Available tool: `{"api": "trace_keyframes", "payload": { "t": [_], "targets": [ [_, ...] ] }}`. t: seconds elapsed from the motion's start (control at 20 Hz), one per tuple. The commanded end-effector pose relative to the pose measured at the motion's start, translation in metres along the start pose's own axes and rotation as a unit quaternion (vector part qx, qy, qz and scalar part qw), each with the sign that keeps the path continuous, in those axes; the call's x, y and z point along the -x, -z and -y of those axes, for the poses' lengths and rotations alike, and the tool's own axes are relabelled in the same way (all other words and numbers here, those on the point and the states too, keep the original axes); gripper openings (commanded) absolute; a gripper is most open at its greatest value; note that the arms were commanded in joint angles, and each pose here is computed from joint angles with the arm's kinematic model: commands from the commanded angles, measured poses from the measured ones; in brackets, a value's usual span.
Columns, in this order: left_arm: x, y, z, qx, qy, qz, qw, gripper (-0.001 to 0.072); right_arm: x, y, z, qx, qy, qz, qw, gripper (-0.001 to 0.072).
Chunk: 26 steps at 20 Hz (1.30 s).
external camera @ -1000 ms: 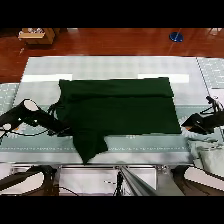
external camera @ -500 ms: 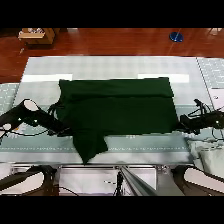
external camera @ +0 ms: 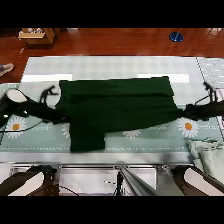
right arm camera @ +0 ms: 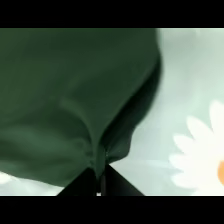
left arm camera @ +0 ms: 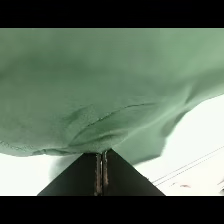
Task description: Fold the shirts.
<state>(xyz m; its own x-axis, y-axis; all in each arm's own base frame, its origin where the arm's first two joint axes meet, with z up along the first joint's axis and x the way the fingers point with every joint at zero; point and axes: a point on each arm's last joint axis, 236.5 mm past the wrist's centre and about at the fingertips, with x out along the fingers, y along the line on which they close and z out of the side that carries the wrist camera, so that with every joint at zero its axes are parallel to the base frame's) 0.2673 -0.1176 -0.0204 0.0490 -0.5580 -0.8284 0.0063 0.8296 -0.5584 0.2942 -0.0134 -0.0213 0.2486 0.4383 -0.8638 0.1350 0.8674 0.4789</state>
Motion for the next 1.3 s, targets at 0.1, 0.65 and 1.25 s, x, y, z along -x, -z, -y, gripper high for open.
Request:
{"api": "trace_keyframes", "payload": {
  "t": [0.1,0.65,1.25],
  "targets": [
    [0.086,-0.058,0.068,-0.068,0.027,0.141,0.987,0.0032,0.057,-0.071,-0.060,0.037,-0.054,0.138,0.988,0.0021],
    [0.076,-0.134,0.026,-0.023,-0.005,0.216,0.976,0.0031,0.022,-0.193,-0.073,0.023,-0.023,0.255,0.967,0.0020],
    [0.007,-0.217,-0.034,0.033,-0.014,0.194,0.980,0.0031,-0.070,-0.237,-0.049,-0.032,0.001,0.273,0.961,0.0021]
  ]
}}
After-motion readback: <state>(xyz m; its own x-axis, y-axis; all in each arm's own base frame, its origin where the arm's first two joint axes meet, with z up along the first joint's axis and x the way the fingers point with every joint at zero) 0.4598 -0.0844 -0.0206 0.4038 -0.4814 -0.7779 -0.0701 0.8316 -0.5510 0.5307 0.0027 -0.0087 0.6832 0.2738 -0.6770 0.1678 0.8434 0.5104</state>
